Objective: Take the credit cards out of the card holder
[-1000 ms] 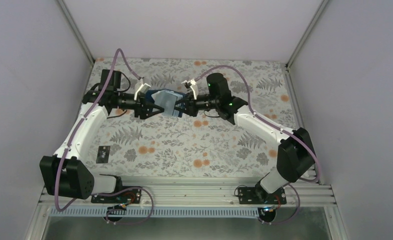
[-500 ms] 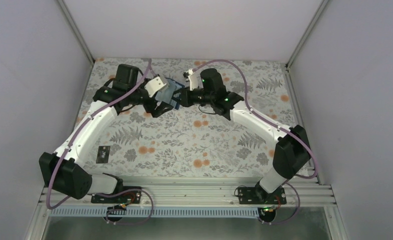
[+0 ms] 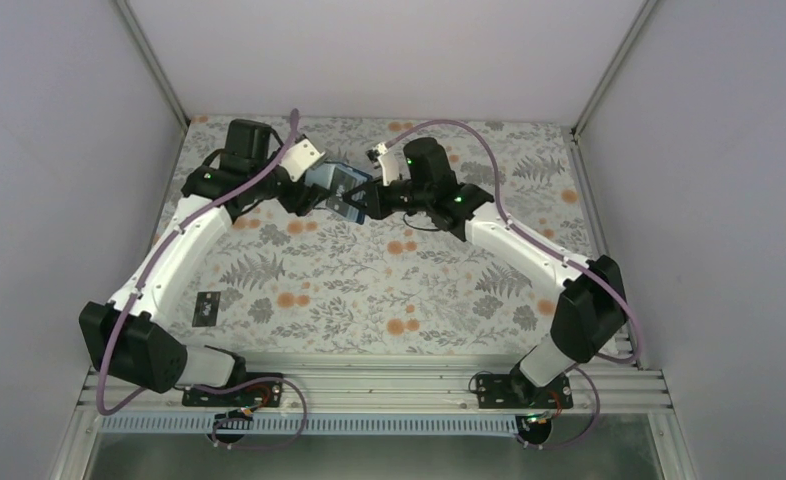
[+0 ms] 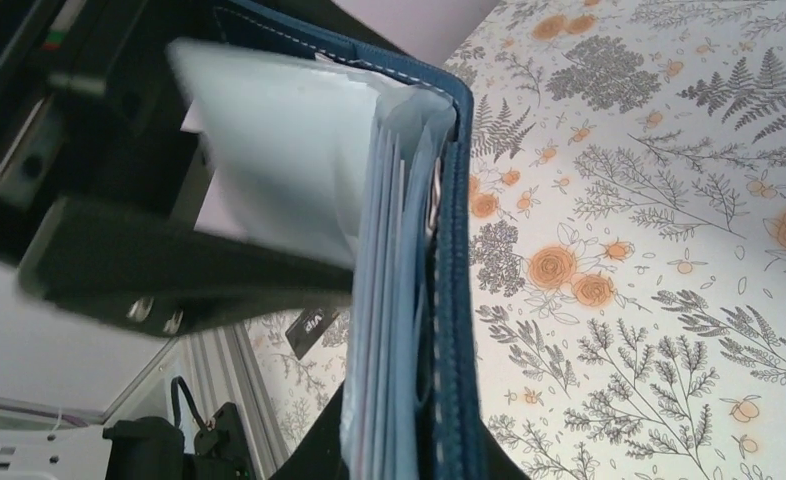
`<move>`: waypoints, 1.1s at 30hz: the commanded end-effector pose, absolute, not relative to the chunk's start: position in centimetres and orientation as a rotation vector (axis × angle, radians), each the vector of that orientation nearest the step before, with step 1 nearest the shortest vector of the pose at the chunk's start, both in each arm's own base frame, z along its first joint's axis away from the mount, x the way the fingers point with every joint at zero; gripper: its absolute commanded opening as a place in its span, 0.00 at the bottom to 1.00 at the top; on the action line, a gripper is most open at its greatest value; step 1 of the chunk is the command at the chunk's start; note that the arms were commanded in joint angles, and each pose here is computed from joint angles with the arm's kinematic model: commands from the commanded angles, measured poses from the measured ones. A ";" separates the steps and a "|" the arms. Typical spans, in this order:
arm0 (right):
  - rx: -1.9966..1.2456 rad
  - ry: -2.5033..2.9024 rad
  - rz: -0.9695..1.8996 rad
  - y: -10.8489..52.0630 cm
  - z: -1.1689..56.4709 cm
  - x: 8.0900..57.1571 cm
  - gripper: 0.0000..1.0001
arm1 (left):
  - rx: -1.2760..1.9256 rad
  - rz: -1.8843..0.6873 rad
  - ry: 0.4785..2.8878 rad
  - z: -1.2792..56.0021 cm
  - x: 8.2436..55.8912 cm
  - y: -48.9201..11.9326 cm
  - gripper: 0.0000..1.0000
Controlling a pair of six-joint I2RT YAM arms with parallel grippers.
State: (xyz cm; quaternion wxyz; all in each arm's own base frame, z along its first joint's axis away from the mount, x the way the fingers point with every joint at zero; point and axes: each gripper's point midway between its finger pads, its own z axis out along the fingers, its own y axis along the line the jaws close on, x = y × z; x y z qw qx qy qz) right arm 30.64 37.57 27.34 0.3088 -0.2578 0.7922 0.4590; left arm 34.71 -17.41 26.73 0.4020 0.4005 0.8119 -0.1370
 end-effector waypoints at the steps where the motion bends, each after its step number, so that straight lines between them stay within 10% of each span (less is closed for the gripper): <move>1: -0.869 1.930 1.330 37.6 31.6 26.8 0.04 | 0.903 -0.341 2.073 27.1 36.6 -15.0 0.75; 27: -0.682 2.152 1.069 36.3 27.2 32.4 0.04 | 0.714 -0.237 1.984 34.1 36.9 -3.8 0.85; 33: -0.666 2.173 1.042 36.5 26.8 33.1 0.04 | 0.886 -0.455 1.844 37.5 32.8 -9.4 0.72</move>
